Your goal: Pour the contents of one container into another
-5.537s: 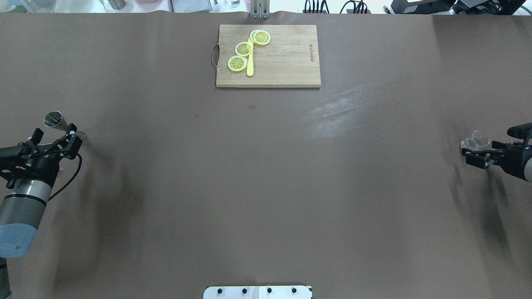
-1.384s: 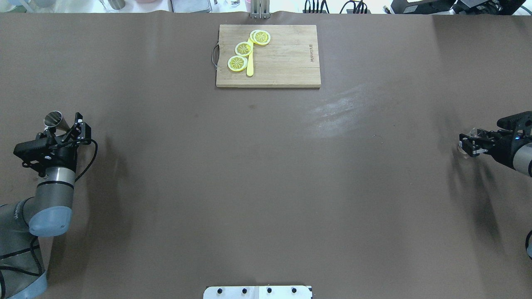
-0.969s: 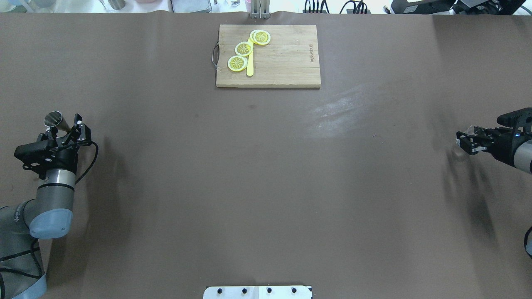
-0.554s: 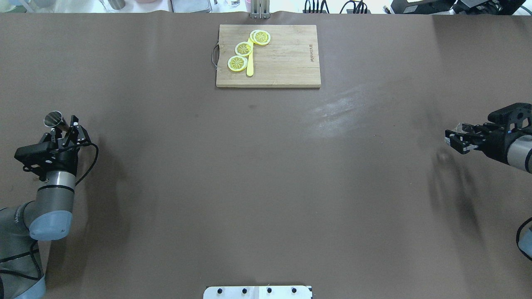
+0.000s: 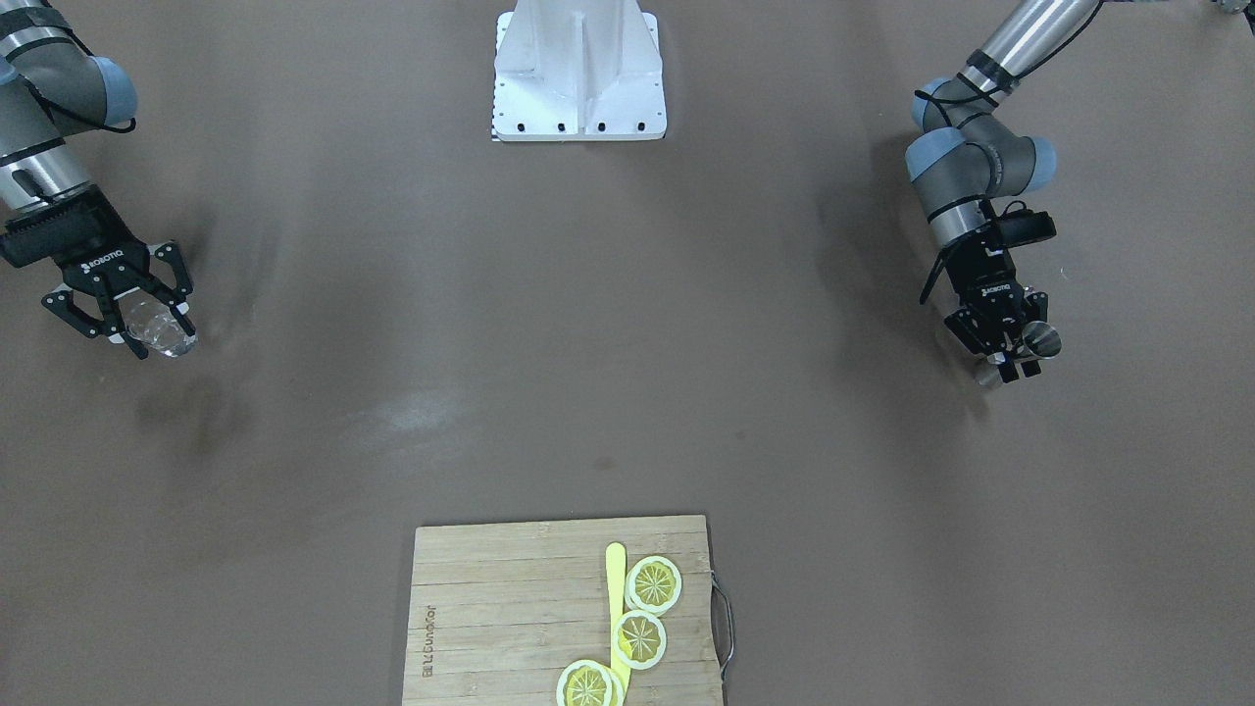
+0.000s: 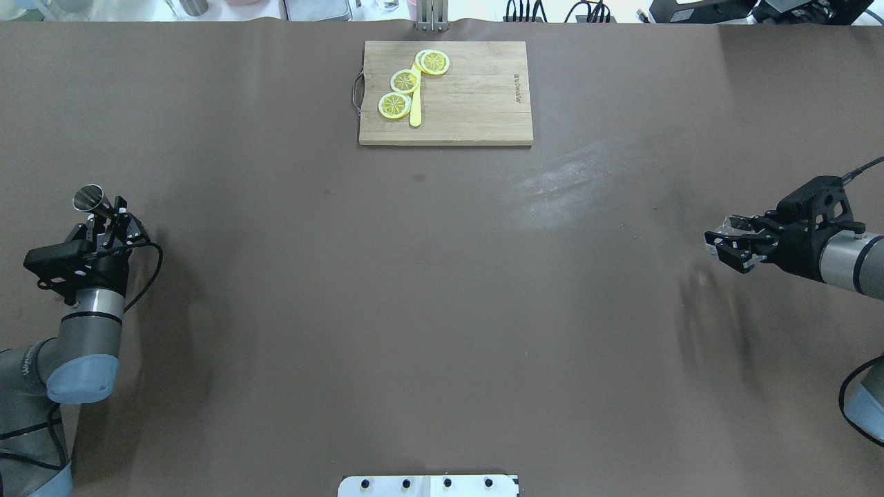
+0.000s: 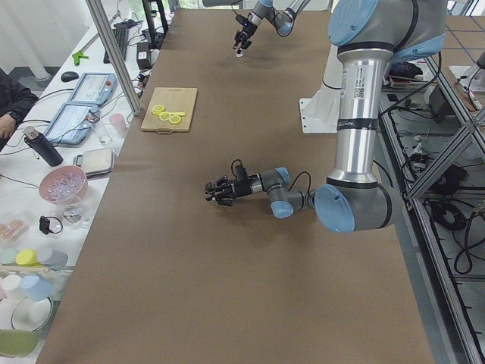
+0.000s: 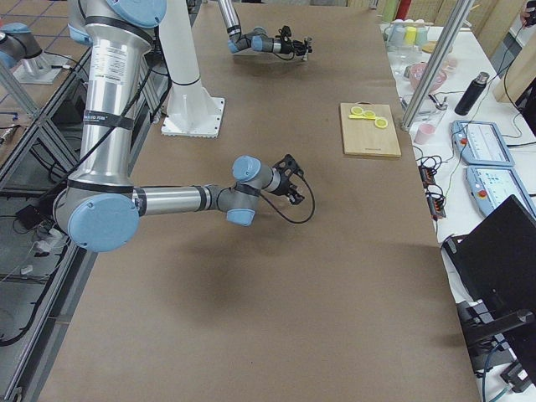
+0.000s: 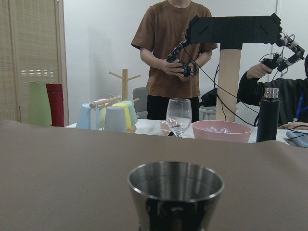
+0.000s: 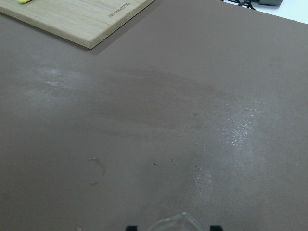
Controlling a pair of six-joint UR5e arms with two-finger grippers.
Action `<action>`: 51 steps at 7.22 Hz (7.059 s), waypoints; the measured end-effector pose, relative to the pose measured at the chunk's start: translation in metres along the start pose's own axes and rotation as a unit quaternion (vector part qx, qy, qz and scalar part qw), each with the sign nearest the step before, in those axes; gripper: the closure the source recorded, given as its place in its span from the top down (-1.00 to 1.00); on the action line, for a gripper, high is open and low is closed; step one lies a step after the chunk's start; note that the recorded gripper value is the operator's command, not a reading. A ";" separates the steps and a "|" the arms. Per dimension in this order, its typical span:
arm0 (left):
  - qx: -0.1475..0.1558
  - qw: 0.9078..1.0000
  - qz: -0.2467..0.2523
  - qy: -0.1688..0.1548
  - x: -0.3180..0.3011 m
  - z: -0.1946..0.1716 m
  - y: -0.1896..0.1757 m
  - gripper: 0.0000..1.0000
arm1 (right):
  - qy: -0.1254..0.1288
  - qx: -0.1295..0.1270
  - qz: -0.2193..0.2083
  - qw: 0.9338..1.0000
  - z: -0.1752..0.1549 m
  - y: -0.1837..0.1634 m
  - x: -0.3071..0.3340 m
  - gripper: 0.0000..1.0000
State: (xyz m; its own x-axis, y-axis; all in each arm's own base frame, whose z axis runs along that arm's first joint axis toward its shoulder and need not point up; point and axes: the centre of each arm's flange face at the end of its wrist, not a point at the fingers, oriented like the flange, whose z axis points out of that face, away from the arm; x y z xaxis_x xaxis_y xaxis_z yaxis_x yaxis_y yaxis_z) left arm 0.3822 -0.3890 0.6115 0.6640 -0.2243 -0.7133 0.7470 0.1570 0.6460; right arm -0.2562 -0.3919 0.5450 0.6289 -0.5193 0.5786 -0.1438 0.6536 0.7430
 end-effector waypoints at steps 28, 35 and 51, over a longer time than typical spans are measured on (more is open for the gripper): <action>-0.121 0.782 0.277 0.545 0.311 -0.099 -0.100 -1.00 | -0.092 -0.033 -0.296 0.950 -0.017 -0.148 -0.168 -1.00; -0.090 0.693 0.330 0.634 0.384 -0.104 -0.078 -1.00 | -0.130 -0.154 -0.356 0.912 -0.002 -0.241 -0.224 -1.00; -0.094 0.681 0.293 0.664 0.440 -0.133 -0.064 -1.00 | -0.222 -0.328 -0.299 0.868 0.033 -0.243 -0.305 -1.00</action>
State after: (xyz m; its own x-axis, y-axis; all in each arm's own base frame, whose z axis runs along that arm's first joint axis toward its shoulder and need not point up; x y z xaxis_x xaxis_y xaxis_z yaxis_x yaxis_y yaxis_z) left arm 0.6310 -0.3703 0.2202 0.2003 0.9787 -0.0446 0.2495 -0.0069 0.9683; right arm -0.4382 -0.4107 0.1993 0.0638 -0.9399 0.3355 0.6643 0.2909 0.6885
